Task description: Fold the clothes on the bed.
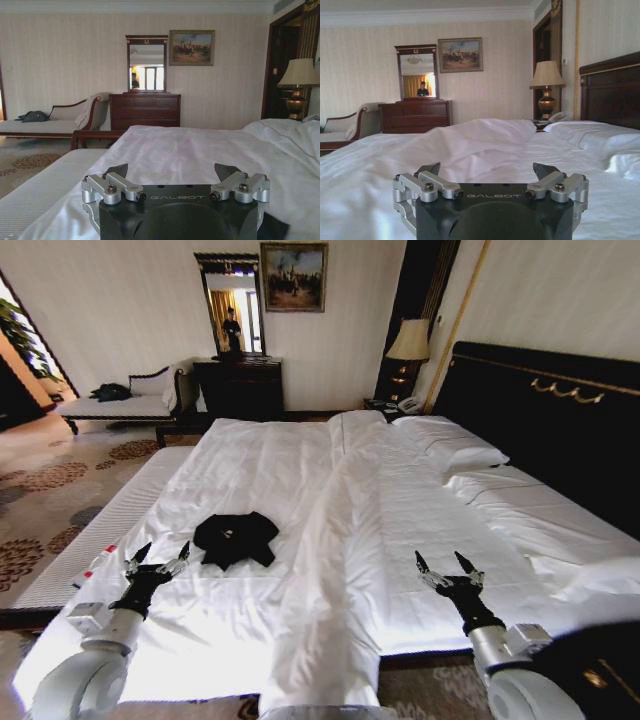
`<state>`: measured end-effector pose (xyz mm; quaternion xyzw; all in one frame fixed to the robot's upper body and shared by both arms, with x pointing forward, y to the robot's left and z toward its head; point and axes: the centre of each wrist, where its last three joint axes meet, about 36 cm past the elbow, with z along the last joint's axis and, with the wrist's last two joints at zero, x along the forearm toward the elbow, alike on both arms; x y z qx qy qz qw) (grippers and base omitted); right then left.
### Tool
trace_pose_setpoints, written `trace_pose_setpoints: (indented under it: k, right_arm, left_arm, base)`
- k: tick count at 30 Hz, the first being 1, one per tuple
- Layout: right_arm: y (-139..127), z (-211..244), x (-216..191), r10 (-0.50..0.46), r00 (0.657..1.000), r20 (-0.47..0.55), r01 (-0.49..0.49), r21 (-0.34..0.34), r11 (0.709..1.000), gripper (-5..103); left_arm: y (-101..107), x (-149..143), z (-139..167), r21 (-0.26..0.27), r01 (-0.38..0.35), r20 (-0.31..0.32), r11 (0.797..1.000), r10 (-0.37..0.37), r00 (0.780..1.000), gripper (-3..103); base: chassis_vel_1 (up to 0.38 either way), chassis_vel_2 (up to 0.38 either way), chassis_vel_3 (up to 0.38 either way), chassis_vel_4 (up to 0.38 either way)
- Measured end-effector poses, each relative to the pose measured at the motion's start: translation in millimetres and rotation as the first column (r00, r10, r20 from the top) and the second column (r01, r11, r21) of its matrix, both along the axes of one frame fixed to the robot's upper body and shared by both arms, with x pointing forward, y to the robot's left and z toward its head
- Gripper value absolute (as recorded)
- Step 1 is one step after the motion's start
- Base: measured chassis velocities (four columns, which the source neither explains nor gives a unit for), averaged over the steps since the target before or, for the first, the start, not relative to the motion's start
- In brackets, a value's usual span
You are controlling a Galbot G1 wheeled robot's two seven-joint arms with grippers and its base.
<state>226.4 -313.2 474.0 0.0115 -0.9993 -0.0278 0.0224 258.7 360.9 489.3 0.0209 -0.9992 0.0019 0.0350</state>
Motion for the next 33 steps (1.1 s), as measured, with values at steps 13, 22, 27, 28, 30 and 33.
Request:
trace_pose_setpoints:
  k: [13,22,27,28,30,33]
  right_arm:
    - [27,13,-18,0.015,0.999,-0.044,-0.010,0.094,0.996,100]
    - [51,22,-37,0.052,0.990,-0.133,-0.033,0.139,0.990,100]
    - [69,14,-51,0.090,0.963,-0.256,-0.052,0.149,0.987,100]
    - [69,14,-51,0.090,0.963,-0.256,-0.052,0.149,0.987,100]
    - [72,12,-56,0.092,0.952,-0.293,-0.052,0.142,0.989,100]
    - [76,10,-61,0.115,0.926,-0.359,-0.056,0.170,0.984,100]
  left_arm:
    - [4,-5,-3,0.001,-0.015,-0.008,1.000,0.015,1.000,100]
    - [7,-13,-10,-0.006,-0.039,-0.019,0.999,0.039,0.999,100]
    - [6,-21,-18,-0.008,-0.060,-0.028,0.998,0.059,0.998,100]
    - [6,-21,-18,-0.008,-0.060,-0.028,0.998,0.059,0.998,100]
    - [4,-21,-20,-0.009,-0.060,-0.030,0.998,0.059,0.998,100]
    - [3,-22,-24,-0.016,-0.068,-0.030,0.998,0.068,0.997,100]
  base:
    - [0.136,0.212,-0.121,-0.209]
    - [0.020,0.034,-0.015,-0.038]
    - [0.000,0.000,0.000,0.000]
    - [0.000,0.000,0.000,0.000]
    - [0.000,0.000,0.000,0.000]
    - [0.000,0.000,0.000,0.000]
